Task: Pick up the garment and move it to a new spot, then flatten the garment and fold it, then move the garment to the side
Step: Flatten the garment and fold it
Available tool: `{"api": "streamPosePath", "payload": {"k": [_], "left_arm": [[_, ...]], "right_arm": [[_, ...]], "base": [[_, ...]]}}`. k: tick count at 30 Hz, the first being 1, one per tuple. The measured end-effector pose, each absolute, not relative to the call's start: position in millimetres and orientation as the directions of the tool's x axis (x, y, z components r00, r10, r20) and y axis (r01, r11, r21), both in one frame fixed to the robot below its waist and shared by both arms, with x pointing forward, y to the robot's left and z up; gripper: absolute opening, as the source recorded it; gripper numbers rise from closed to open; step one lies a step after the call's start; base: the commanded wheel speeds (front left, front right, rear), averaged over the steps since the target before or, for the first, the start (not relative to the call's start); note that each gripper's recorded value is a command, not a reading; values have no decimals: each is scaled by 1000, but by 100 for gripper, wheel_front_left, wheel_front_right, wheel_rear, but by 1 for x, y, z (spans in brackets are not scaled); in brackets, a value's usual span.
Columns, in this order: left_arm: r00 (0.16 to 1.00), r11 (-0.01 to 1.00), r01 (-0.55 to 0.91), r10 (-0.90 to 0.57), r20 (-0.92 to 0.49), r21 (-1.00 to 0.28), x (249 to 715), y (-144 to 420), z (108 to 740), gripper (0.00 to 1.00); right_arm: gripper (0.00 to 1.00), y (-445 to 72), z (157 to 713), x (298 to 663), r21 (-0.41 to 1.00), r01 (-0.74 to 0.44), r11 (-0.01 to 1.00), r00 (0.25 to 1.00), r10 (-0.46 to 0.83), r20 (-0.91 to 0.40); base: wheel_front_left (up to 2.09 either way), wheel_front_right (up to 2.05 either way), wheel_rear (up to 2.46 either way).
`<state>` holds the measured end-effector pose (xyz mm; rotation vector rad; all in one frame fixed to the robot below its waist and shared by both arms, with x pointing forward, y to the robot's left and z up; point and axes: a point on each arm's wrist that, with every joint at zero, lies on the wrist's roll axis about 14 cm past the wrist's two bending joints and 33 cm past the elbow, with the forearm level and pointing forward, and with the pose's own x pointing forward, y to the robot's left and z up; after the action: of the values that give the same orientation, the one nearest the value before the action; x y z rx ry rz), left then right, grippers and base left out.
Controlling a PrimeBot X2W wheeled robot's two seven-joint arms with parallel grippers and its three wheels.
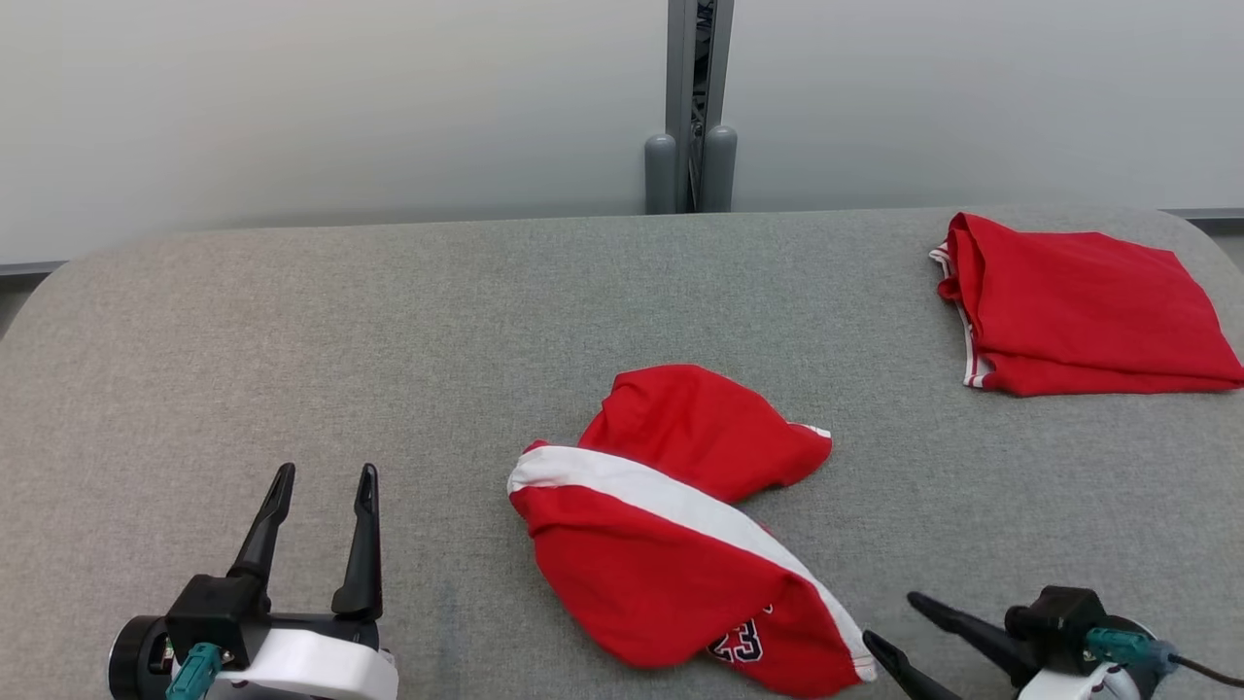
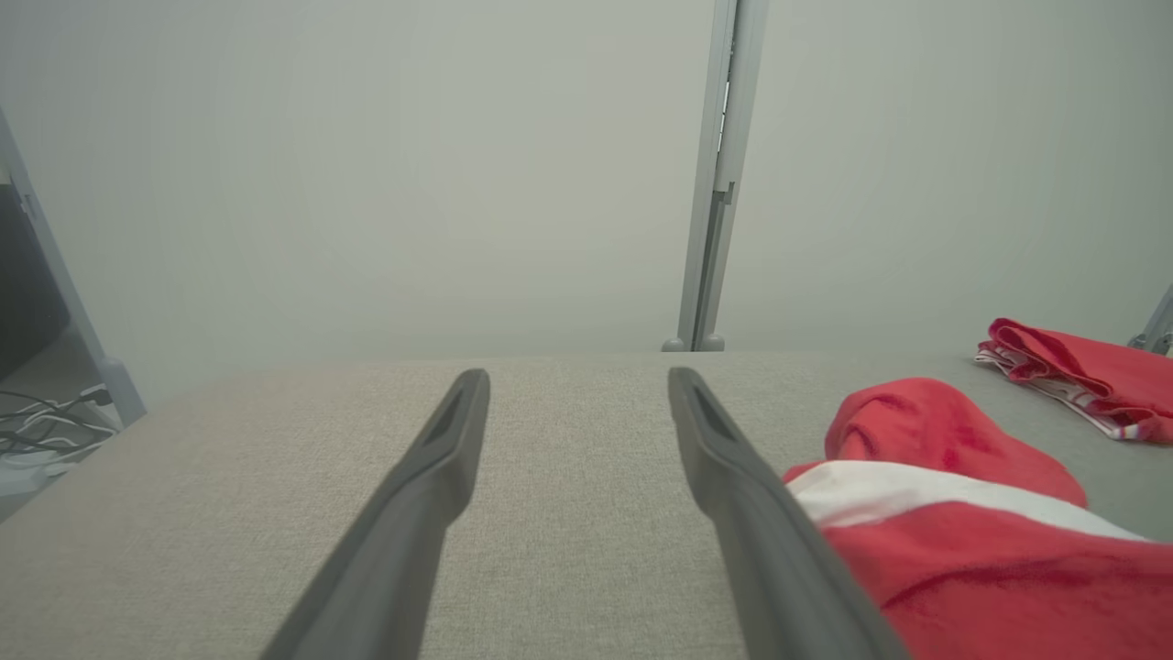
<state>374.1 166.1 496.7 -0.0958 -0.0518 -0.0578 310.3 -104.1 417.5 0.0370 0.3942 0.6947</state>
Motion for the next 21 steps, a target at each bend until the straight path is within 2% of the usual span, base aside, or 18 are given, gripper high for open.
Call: {"api": "streamPosePath", "payload": {"k": [5,11,17,21], "left_arm": [[997,994,63,-57,58,-93,375,166,498,100],[996,993,72,-67,60,-94,375,162,499,100],[995,992,84,-79,60,-94,376,159,498,100],[990,986,139,-136,30,-94,376,145,489,100]], "right_arm": [[100,-113,446,329,196,-565,802,767,598,-235],[100,-133,486,359,199,-463,864,871,485,-75],[100,-135,487,358,244,-377,894,919,394,-25],[100,-132,489,358,238,-358,903,929,369,-3]], "base": [[0,0,0],[0,0,0],[0,0,0],[0,0,0]]}}
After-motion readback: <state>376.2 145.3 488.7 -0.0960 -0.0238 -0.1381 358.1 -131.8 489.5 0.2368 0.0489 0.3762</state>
